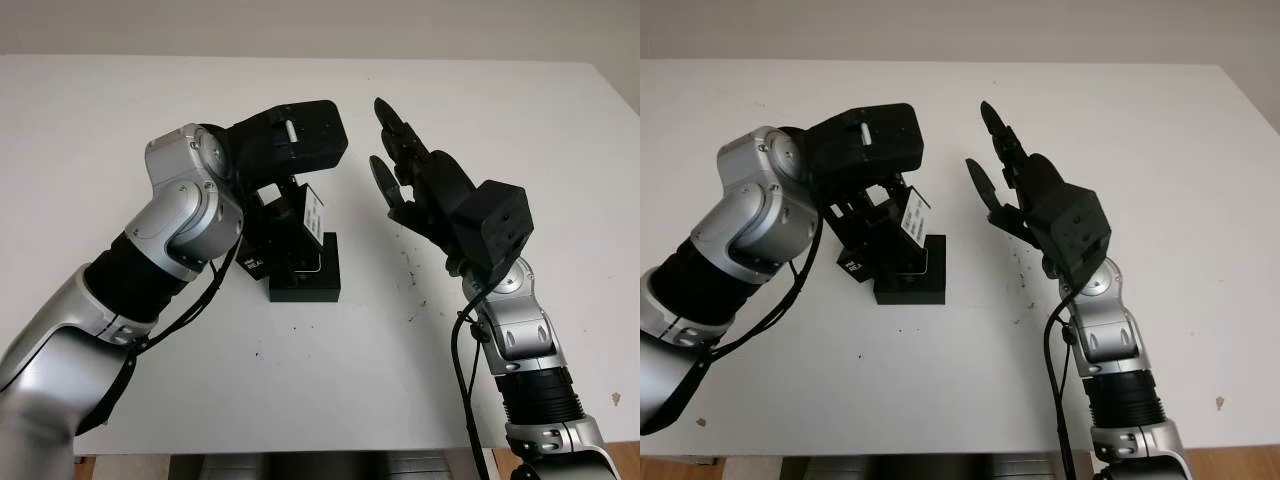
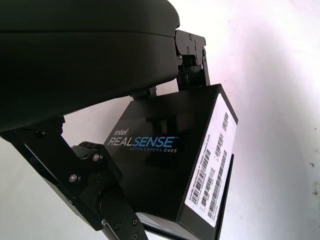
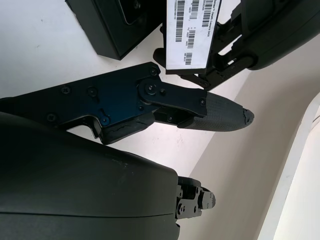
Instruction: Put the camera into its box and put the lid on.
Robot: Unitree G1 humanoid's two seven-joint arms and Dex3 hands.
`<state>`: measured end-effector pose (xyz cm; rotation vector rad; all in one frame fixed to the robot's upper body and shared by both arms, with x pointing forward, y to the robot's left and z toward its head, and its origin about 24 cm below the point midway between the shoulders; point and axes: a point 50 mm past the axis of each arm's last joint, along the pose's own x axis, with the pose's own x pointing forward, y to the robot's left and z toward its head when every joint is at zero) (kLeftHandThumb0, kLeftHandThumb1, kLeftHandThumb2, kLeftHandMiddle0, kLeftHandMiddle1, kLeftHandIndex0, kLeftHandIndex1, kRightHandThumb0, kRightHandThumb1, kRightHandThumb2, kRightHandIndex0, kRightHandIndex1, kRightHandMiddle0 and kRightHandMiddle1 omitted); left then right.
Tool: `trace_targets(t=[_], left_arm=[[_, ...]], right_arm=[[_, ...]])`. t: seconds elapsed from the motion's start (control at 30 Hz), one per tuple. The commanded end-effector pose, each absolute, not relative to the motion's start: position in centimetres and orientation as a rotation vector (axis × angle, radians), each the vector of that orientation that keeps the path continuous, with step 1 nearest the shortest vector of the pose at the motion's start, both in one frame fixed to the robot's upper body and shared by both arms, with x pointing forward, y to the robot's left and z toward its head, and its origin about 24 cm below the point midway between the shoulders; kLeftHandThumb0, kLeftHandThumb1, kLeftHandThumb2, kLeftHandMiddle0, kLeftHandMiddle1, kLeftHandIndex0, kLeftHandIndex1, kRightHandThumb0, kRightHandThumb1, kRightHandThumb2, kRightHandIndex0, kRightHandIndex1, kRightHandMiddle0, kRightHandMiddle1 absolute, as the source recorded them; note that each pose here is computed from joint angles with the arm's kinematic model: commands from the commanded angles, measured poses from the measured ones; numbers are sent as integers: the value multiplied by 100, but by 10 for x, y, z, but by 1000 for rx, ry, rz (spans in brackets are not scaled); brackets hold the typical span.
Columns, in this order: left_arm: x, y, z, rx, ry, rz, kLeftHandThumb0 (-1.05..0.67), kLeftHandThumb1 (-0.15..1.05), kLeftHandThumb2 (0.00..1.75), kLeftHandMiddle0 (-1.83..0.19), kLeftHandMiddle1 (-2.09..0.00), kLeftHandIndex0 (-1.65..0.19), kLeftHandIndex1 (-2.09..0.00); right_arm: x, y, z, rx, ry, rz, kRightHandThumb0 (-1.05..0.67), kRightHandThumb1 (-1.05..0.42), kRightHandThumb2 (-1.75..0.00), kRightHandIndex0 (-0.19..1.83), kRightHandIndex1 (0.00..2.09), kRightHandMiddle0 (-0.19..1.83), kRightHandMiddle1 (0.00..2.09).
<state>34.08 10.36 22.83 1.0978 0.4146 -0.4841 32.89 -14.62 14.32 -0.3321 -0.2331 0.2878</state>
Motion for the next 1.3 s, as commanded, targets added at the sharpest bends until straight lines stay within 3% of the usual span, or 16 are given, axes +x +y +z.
trace_targets(t=[0.0,0.13,0.3,0.4,0.6,0.77,0.97,1.0,1.07,1.1,1.13,1.17,1.2,1.27], left_arm=[[339,97,227,1126,389,-501,-20,105,9,-54,-186,-12,-192],[340,96,219,1166,373,-510,-18,105,10,-59,-178,-37,-186],[340,95,214,1207,365,-536,-21,105,10,-63,-175,-45,-183],[338,93,213,1215,356,-556,-24,105,11,-55,-173,-42,-182],[337,88,210,1253,364,-587,-24,104,7,-22,-175,-17,-188],[336,86,210,1278,344,-610,-28,105,7,-13,-171,-15,-186],[331,80,212,1133,385,-593,-23,105,13,-46,-173,-16,-174],[329,78,213,1079,400,-572,-21,105,14,-49,-175,-7,-169],[327,75,213,1012,422,-549,-19,105,16,-54,-179,12,-127],[327,74,214,991,431,-542,-21,105,19,-51,-178,16,-89],[326,73,214,961,440,-543,-23,105,21,-48,-176,18,-74],[325,71,215,945,449,-547,-26,105,25,-41,-176,19,-40],[323,68,216,932,461,-555,-30,105,27,-39,-174,15,-27],[320,63,218,926,483,-572,-37,105,33,-36,-167,1,-28]], right_arm=[[327,-146,147,-328,-249,282,-80,-105,-61,-7,6,-2,7],[327,-146,145,-318,-247,279,-79,-105,-61,-8,5,-2,7],[326,-145,145,-316,-251,267,-79,-105,-61,-5,7,0,8],[326,-146,144,-326,-250,264,-80,-105,-61,-6,6,0,8],[325,-148,145,-308,-249,270,-80,-105,-60,-8,5,-2,7],[326,-147,145,-303,-250,271,-79,-105,-60,-8,5,-3,6],[326,-146,145,-304,-256,266,-78,-105,-60,-8,5,-2,6],[327,-146,145,-305,-256,264,-78,-105,-60,-8,5,-2,6],[327,-146,146,-303,-258,263,-78,-105,-60,-8,5,-2,6],[327,-146,145,-303,-257,264,-78,-105,-60,-8,5,-3,6],[327,-146,145,-304,-257,262,-78,-105,-60,-9,5,-3,6],[327,-146,145,-307,-255,260,-78,-105,-61,-9,5,-3,6],[327,-146,145,-307,-254,257,-78,-105,-61,-9,5,-3,6],[326,-147,145,-312,-253,250,-79,-105,-60,-8,5,-2,6]])
